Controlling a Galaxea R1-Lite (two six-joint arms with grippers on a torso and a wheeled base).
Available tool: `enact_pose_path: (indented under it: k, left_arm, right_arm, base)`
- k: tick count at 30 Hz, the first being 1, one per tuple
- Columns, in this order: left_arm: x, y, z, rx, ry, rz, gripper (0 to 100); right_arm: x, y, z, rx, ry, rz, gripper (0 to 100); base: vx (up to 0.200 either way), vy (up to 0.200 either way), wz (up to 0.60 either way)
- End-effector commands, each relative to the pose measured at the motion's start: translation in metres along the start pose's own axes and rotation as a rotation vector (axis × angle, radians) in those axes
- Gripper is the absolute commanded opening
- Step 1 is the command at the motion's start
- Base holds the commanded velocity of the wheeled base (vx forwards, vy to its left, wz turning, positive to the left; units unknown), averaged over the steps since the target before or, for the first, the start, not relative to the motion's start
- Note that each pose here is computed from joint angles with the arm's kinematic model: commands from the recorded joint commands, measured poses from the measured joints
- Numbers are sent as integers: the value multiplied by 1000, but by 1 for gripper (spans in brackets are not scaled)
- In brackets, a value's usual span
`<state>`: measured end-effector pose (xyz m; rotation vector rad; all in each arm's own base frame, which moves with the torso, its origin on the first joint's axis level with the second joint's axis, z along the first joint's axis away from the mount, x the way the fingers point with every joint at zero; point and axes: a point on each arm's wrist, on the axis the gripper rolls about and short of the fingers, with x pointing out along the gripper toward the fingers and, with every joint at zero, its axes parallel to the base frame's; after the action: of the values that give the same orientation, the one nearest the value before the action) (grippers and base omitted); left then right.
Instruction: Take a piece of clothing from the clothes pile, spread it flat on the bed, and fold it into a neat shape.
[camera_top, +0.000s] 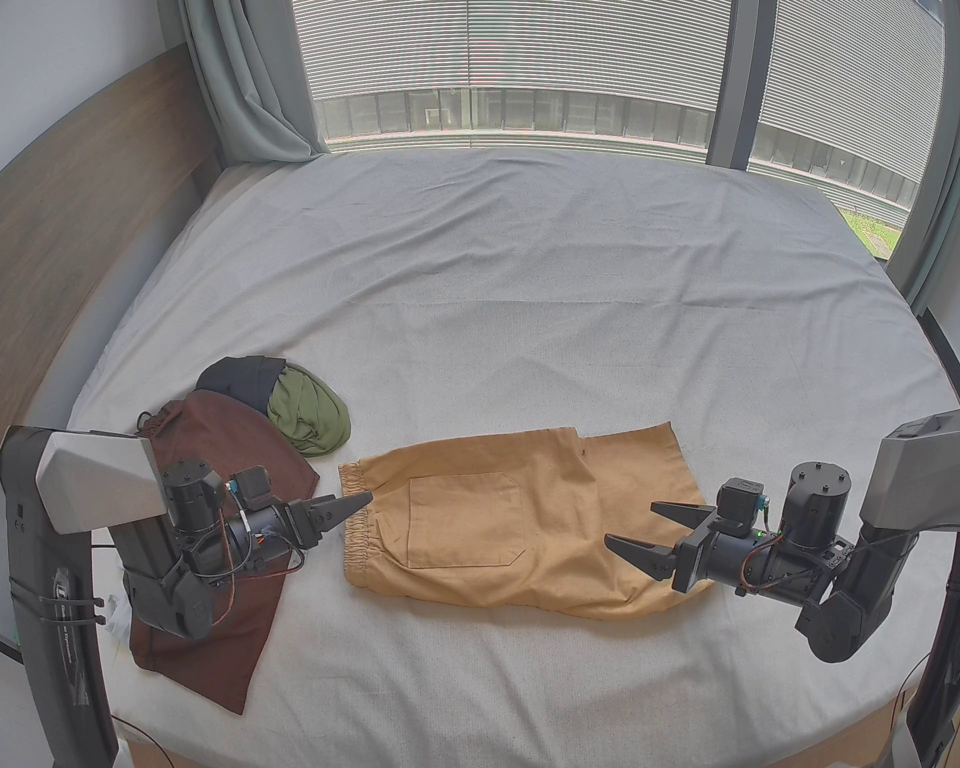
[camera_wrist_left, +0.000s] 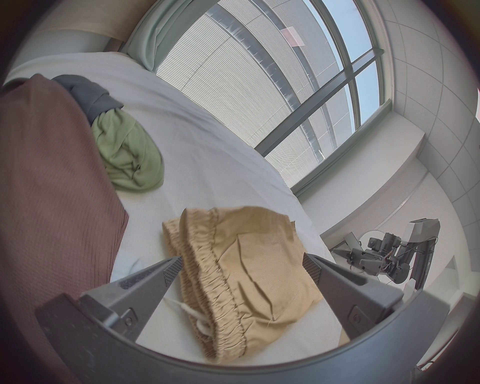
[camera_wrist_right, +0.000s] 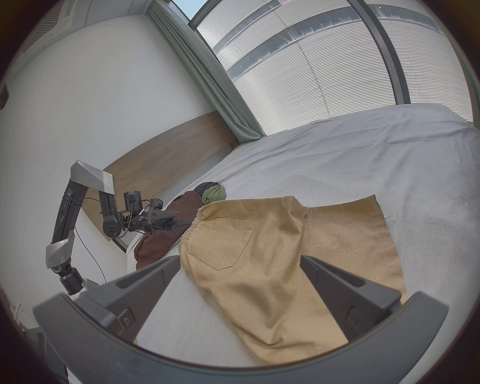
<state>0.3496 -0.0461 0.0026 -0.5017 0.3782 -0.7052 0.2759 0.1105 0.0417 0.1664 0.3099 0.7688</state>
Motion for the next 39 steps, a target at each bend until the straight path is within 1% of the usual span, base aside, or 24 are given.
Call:
enact_pose_path:
  k: [1,6,12,20,23,32,35,39]
  left_arm:
    - [4,13,-17,-31,36,26,100]
    - [3,14,-26,-49,61,38,100]
    - [6,26,-37,-73,76,68,100]
    - [13,29,-46,-88,89,75,100]
    - [15,27,-47,-100,92,68,100]
    - [27,10,-49,-207,105,29,100]
    - [32,6,-51,-205,94,47,100]
    - [39,1,-52,-190,57,97,100]
  right_arm:
    - [0,-1,-1,-1,2,-2,100]
    - [1,0,-1,-4,2,1,100]
    - [0,1,-1,-3,4,1,100]
    - [4,0,-4,1,12,1,100]
    - [5,0,-4,-1,12,3,100]
    - [5,0,-5,1,14,2,100]
    - [5,0,-5,1,14,4,100]
    - [5,1,-5,0,13,4,100]
  base:
    - [0,0,0]
    - [0,0,0]
    - [0,0,0]
    - [0,0,0]
    - [0,0,0]
    - [0,0,0]
    - [0,0,0]
    - [0,0,0]
